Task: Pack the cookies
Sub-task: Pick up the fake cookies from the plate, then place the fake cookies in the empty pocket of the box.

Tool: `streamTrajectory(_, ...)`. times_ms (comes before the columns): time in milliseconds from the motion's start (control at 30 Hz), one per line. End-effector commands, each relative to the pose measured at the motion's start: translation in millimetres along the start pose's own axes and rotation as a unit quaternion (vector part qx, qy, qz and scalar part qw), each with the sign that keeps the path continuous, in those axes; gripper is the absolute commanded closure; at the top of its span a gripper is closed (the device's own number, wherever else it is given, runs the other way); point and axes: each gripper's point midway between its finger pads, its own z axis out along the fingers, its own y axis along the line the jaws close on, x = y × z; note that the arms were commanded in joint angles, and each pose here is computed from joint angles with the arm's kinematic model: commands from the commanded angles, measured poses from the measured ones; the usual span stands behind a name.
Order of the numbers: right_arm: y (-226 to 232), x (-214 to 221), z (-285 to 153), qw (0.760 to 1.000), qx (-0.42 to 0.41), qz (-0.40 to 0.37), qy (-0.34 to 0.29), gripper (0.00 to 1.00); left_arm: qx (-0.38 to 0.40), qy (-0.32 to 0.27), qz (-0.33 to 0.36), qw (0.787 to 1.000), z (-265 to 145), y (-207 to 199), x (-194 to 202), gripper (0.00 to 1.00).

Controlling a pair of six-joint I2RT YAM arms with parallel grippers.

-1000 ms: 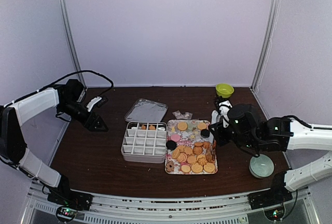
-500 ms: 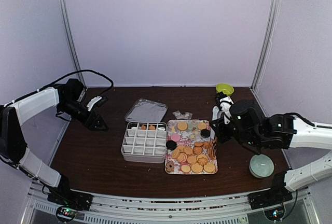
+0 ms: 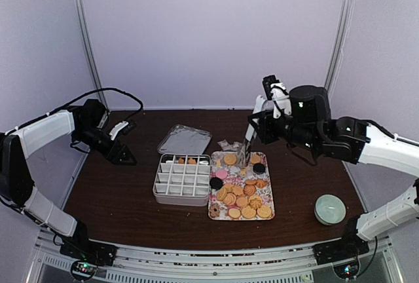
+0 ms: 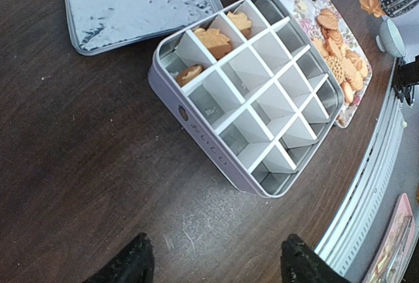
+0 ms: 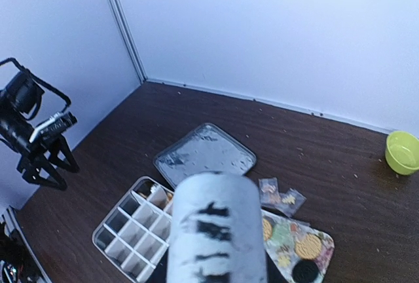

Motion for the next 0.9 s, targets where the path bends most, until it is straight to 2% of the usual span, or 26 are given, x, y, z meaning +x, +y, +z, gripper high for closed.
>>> streamTrajectory(0, 40, -42, 37, 0.996, -0.070, 0.019, -0.048, 1.00, -0.001, -0.006, 0.009, 1.000, -4, -3, -1, 0.31)
streamTrajectory(200, 68, -49, 97, 0.994, -0.099, 0.021, -0.041, 1.00, 0.001, 0.000, 0.012, 1.000, -4, -6, 5, 0.31)
streamTrajectory(367, 71, -38, 132, 0.995, -0.098, 0.019, -0.026, 1.00, -0.002, 0.003, 0.020, 1.000, -3, -5, 7, 0.31)
streamTrajectory(867, 42, -4, 168, 0.997, -0.073, 0.017, 0.005, 1.00, -0.003, 0.006, 0.022, 1.000, -2, -3, 7, 0.31)
